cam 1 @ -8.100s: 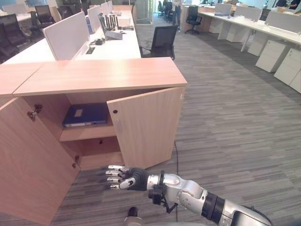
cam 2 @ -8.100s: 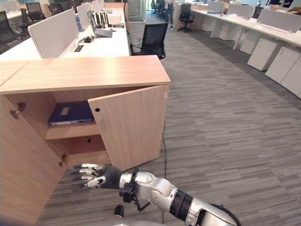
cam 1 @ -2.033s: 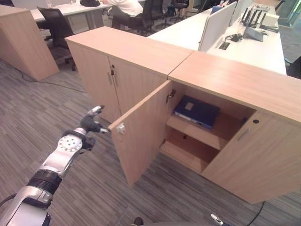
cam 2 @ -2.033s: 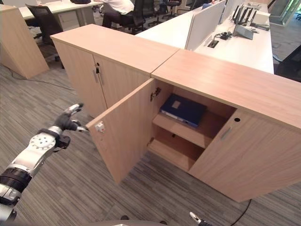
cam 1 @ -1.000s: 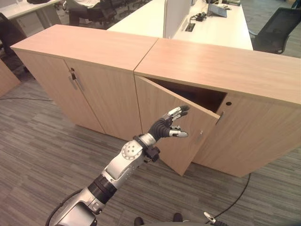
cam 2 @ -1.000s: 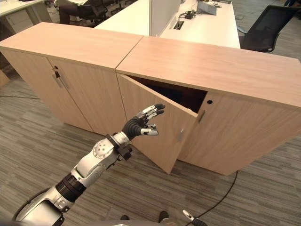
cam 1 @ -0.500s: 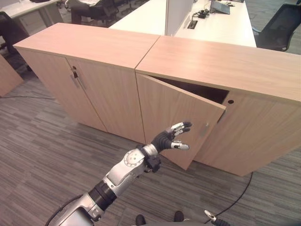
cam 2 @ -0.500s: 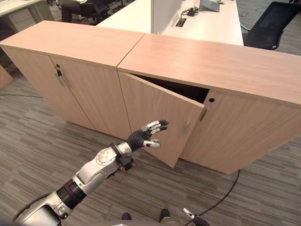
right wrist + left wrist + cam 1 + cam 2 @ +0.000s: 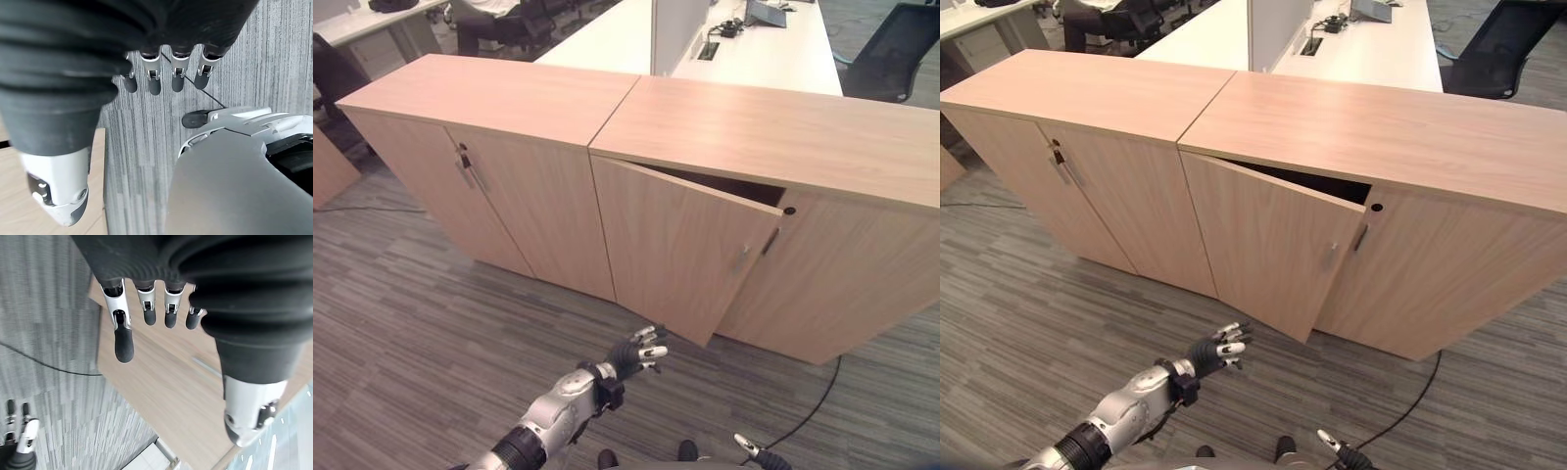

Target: Put the empty folder in the office cabinet

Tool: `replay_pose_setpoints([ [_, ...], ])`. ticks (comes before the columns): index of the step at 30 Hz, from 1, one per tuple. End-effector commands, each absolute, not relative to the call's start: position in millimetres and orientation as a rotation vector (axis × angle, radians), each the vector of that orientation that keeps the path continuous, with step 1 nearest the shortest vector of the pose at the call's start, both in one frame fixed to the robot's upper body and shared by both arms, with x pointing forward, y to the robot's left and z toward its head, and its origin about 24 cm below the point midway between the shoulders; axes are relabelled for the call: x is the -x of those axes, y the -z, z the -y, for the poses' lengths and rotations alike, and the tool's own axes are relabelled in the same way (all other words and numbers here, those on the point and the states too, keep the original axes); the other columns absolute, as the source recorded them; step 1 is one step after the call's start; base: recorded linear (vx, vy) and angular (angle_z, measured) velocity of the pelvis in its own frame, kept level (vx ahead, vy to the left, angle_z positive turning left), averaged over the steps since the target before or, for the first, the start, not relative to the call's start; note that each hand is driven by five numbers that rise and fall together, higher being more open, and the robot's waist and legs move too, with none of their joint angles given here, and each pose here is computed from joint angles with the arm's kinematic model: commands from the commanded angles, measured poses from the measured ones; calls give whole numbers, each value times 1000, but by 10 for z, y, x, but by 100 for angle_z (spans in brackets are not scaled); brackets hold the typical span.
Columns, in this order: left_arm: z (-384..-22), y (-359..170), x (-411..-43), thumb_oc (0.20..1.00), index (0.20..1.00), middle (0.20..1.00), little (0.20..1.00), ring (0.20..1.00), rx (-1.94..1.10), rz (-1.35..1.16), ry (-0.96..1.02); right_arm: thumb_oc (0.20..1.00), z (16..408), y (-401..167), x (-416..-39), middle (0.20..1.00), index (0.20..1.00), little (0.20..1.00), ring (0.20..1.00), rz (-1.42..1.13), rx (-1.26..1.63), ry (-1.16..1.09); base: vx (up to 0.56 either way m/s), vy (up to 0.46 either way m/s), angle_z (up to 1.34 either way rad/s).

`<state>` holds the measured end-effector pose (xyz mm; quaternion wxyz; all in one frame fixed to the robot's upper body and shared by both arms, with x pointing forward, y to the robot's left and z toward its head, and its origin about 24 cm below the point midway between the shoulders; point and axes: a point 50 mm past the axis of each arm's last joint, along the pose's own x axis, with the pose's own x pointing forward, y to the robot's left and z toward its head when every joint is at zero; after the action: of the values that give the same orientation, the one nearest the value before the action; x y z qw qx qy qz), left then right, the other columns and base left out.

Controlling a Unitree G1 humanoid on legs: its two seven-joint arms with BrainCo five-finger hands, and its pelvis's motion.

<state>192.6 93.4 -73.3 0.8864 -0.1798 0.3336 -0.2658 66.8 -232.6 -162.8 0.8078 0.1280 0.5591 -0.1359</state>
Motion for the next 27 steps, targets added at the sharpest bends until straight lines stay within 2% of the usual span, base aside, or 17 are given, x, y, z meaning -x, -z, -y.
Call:
replay_pose_setpoints([
  [1, -988, 754, -2016, 1000, 1000, 1000, 1000, 1000, 406, -679, 491, 1000, 2246, 1643, -754, 1000, 1000, 1000, 1000, -1202, -255, 259, -36, -94, -9],
  [6, -1165, 1007, -1878, 1000, 1000, 1000, 1000, 1000, 273, -775, 397, 1000, 2245, 1658, -743, 1000, 1000, 1000, 1000, -1224, -262, 288, -22, -100, -7],
  [7, -1287, 1115, -1810, 1000, 1000, 1000, 1000, 1000, 172, -814, 338, 1000, 2270, 1658, -755, 1000, 1000, 1000, 1000, -1237, -250, 300, -43, -62, -23],
  [13, -1348, 1238, -1715, 1000, 1000, 1000, 1000, 1000, 139, -856, 240, 1000, 2346, 1654, -716, 1000, 1000, 1000, 1000, -1258, -211, 322, -67, 21, -49],
  [15, -1370, 1321, -1561, 1000, 1000, 1000, 1000, 1000, 151, -896, 194, 1000, 2336, 1645, -771, 1000, 1000, 1000, 1000, -1236, -228, 333, -42, 161, -34],
  [21, -1574, 1185, -1655, 1000, 1000, 1000, 1000, 1000, -6, -788, 179, 1000, 2295, 1645, -779, 1000, 1000, 1000, 1000, -1197, -275, 367, -14, 123, -62],
  [27, -1660, 1051, -1786, 1000, 1000, 1000, 1000, 1000, -216, -690, 227, 1000, 2194, 1610, -1008, 1000, 1000, 1000, 1000, -1130, -300, 372, -113, 95, -37],
])
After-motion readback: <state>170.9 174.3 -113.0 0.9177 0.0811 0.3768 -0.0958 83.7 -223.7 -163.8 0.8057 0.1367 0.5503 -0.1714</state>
